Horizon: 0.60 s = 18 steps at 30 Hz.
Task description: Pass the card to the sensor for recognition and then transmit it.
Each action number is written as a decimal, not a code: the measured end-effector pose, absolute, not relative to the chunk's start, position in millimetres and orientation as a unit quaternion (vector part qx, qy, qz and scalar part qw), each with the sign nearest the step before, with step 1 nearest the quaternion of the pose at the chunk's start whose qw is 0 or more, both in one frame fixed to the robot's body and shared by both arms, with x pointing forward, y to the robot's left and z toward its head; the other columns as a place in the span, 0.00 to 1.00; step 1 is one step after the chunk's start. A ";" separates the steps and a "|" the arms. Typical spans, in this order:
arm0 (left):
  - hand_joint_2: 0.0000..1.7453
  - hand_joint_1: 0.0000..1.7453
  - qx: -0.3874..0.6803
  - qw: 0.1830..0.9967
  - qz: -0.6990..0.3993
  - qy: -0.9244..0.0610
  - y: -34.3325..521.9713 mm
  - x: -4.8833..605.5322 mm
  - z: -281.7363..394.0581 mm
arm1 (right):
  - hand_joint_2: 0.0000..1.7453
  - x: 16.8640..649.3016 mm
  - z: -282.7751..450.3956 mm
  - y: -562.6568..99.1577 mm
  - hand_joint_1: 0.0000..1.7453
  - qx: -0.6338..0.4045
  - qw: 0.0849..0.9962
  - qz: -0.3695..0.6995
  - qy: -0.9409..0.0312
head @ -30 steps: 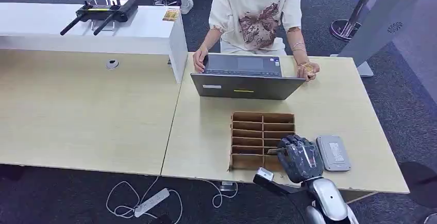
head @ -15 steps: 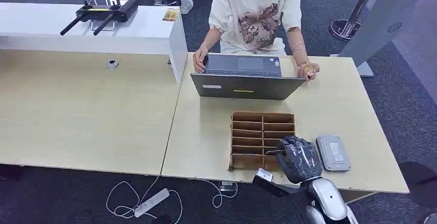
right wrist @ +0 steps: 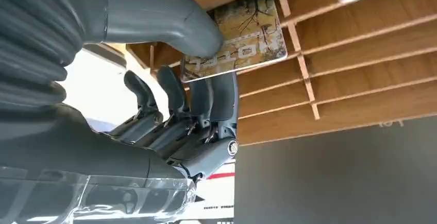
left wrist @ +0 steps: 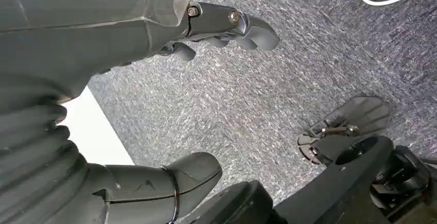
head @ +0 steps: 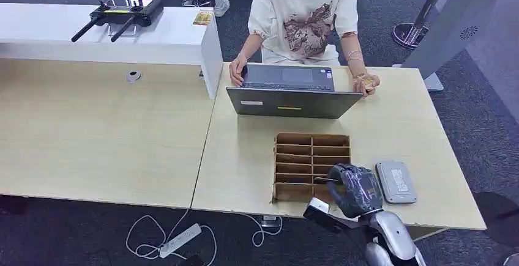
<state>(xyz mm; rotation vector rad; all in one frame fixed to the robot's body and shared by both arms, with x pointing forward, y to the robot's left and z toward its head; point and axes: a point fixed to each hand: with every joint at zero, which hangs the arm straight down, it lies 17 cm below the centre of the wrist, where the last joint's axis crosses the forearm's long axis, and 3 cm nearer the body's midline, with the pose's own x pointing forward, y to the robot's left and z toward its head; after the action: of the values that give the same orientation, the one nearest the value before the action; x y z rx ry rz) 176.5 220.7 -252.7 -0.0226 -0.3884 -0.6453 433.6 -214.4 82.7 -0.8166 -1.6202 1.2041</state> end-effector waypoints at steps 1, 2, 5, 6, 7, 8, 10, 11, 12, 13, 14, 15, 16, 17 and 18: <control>1.00 0.00 -0.011 0.930 -0.315 -0.189 220.8 176.3 -252.7 | 1.00 433.6 83.2 -214.4 0.90 -0.329 0.466 0.489 -0.660; 1.00 0.00 -0.011 0.930 -0.315 -0.189 220.8 176.2 -252.8 | 1.00 433.5 83.8 -214.0 0.90 -0.324 0.468 0.487 -0.663; 1.00 0.00 -0.012 0.930 -0.316 -0.189 220.7 175.9 -252.8 | 1.00 433.2 85.3 -213.5 0.97 -0.308 0.477 0.480 -0.669; 1.00 0.00 -0.012 0.930 -0.317 -0.189 220.8 175.8 -252.9 | 1.00 433.2 86.5 -213.7 0.97 -0.304 0.480 0.477 -0.670; 1.00 0.00 -0.012 0.930 -0.316 -0.188 221.0 175.8 -252.9 | 1.00 433.2 87.7 -213.9 0.96 -0.300 0.482 0.475 -0.672; 1.00 0.00 -0.012 0.930 -0.317 -0.188 221.0 175.8 -252.9 | 1.00 433.2 88.7 -213.9 0.97 -0.297 0.484 0.473 -0.674; 1.00 0.00 -0.012 0.930 -0.316 -0.188 221.1 175.9 -252.8 | 1.00 433.1 91.7 -214.8 0.99 -0.294 0.486 0.468 -0.678; 1.00 0.00 -0.012 0.930 -0.317 -0.188 221.0 175.8 -252.9 | 1.00 432.9 93.5 -216.0 1.00 -0.293 0.486 0.464 -0.680; 1.00 0.00 -0.012 0.930 -0.317 -0.188 220.9 175.6 -252.9 | 1.00 432.6 95.0 -216.9 1.00 -0.292 0.486 0.462 -0.682; 1.00 0.00 -0.012 0.930 -0.317 -0.188 220.9 175.7 -252.8 | 1.00 432.6 96.2 -218.0 0.99 -0.292 0.487 0.460 -0.683; 1.00 0.00 -0.012 0.930 -0.317 -0.188 220.9 175.6 -252.9 | 1.00 432.4 97.0 -219.2 0.99 -0.290 0.490 0.457 -0.683; 1.00 0.00 -0.012 0.929 -0.317 -0.188 220.9 175.6 -252.9 | 1.00 432.1 98.1 -220.0 0.99 -0.290 0.489 0.457 -0.684; 1.00 0.00 -0.012 0.929 -0.318 -0.188 221.0 175.5 -252.9 | 1.00 431.8 99.8 -220.5 0.98 -0.289 0.488 0.455 -0.686; 1.00 0.00 -0.012 0.929 -0.318 -0.188 221.0 175.4 -252.9 | 1.00 431.6 101.3 -221.0 0.98 -0.288 0.488 0.453 -0.688; 1.00 0.00 -0.012 0.929 -0.318 -0.188 220.9 175.6 -252.9 | 1.00 431.7 102.7 -222.1 0.98 -0.287 0.489 0.451 -0.690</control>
<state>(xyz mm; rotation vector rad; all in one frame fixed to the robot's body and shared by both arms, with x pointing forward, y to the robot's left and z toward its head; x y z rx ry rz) 175.6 220.9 -252.9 -0.0248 -0.3860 -0.6516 431.7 -222.1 102.7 -0.6979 -1.6756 1.0948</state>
